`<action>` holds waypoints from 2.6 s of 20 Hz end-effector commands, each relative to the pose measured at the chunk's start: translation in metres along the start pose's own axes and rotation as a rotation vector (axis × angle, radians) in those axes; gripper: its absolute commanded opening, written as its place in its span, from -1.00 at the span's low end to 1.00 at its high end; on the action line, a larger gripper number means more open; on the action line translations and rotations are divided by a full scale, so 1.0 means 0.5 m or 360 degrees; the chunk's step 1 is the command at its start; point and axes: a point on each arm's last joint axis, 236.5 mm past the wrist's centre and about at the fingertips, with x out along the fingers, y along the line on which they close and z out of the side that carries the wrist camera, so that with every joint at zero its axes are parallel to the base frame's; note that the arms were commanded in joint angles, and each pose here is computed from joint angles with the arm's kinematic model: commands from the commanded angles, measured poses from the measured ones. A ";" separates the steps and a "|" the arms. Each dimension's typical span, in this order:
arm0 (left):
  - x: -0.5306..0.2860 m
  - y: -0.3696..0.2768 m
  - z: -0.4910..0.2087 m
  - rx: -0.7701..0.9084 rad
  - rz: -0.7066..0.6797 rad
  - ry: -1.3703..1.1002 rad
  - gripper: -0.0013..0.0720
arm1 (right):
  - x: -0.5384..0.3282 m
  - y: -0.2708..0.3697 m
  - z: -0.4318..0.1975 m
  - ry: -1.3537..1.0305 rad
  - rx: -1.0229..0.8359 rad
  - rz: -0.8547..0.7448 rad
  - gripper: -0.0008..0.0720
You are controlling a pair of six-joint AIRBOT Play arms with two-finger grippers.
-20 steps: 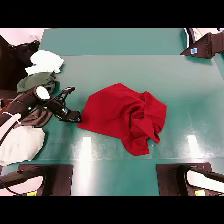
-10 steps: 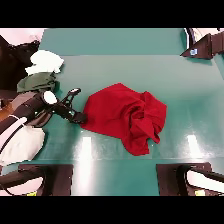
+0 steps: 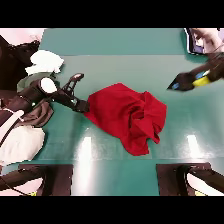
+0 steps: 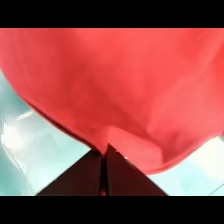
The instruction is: Fold the shirts.
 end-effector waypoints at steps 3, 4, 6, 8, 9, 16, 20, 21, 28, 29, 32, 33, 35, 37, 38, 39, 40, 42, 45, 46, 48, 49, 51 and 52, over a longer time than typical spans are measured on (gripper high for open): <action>-0.032 -0.016 0.031 0.0058 0.0004 -0.0037 -0.90 | 0.164 0.084 -0.128 0.0123 -0.0273 -0.0001 0.79; -0.032 -0.015 0.028 0.0060 0.0006 -0.0027 -0.90 | 0.184 0.091 -0.147 0.0158 -0.0308 -0.0002 0.79; -0.032 -0.016 0.024 0.0061 0.0005 -0.0014 -0.90 | 0.211 0.069 -0.168 0.0223 -0.0312 -0.0119 0.78; -0.032 -0.017 0.018 0.0061 0.0001 0.0004 -0.90 | 0.228 0.054 -0.182 0.0297 -0.0341 -0.0193 0.78; -0.032 -0.017 0.016 0.0061 0.0001 0.0010 -0.90 | 0.239 0.055 -0.194 0.0349 -0.0350 -0.0194 0.78; -0.042 -0.019 0.016 0.0073 0.0006 0.0001 -0.90 | 0.269 0.035 -0.210 0.0465 -0.0348 -0.0226 -0.94; -0.177 -0.058 0.097 0.0195 0.0051 -0.0308 -0.90 | 0.106 0.038 -0.067 -0.0029 -0.0275 -0.0229 -0.94; -0.241 -0.077 0.126 0.0230 0.0059 -0.0443 -0.90 | 0.032 0.038 -0.017 -0.0236 -0.0250 -0.0240 -0.94; -0.807 -0.308 0.156 0.0653 0.0137 -0.1544 -0.90 | -0.591 0.028 0.094 -0.1668 -0.0101 -0.0583 -0.94; -0.862 -0.337 0.139 0.0702 0.0139 -0.1647 -0.90 | -0.638 0.027 0.075 -0.1745 -0.0078 -0.0648 -0.94; -0.985 -0.404 0.080 0.0789 0.0118 -0.1866 -0.90 | -0.744 0.032 0.016 -0.1902 -0.0015 -0.0841 -0.94; -1.013 -0.420 0.061 0.0803 0.0108 -0.1912 -0.90 | -0.767 0.034 0.000 -0.1933 0.0006 -0.0899 -0.94; -1.039 -0.437 0.038 0.0818 0.0095 -0.1945 -0.90 | -0.798 0.032 -0.021 -0.1939 0.0054 -0.0998 -0.94; -1.031 -0.437 0.030 0.0802 0.0080 -0.1908 -0.90 | -0.810 0.022 -0.027 -0.1874 0.0098 -0.1062 -0.94; -1.016 -0.430 0.028 0.0796 0.0093 -0.1855 -0.90 | -0.806 0.012 -0.024 -0.1811 0.0116 -0.1077 -0.94; -0.995 -0.413 0.030 0.0775 0.0128 -0.1785 -0.90 | -0.795 0.001 -0.019 -0.1733 0.0140 -0.1069 -0.94; -0.970 -0.391 0.034 0.0745 0.0168 -0.1707 -0.90 | -0.773 -0.016 -0.012 -0.1623 0.0172 -0.1046 -0.94; -0.901 -0.324 0.046 0.0652 0.0286 -0.1508 -0.90 | -0.700 -0.046 0.004 -0.1339 0.0219 -0.0936 -0.94; -0.750 -0.187 0.051 0.0438 0.0464 -0.1107 -0.90 | -0.552 -0.100 0.038 -0.0895 0.0288 -0.0741 -0.94; -0.697 -0.149 0.053 0.0390 0.0495 -0.1001 -0.90 | -0.496 -0.120 0.053 -0.0769 0.0295 -0.0690 -0.94; -0.589 -0.088 0.064 0.0317 0.0505 -0.0865 -0.90 | -0.379 -0.158 0.088 -0.0552 0.0299 -0.0600 -0.94; -0.543 -0.059 0.078 0.0291 0.0513 -0.0859 -0.90 | -0.323 -0.174 0.115 -0.0496 0.0279 -0.0568 -0.94; -0.480 -0.006 0.117 0.0266 0.0561 -0.0956 -0.90 | -0.229 -0.204 0.173 -0.0483 0.0222 -0.0533 -0.94; -0.462 0.015 0.136 0.0243 0.0581 -0.1029 -0.90 | -0.191 -0.218 0.198 -0.0502 0.0217 -0.0523 -0.94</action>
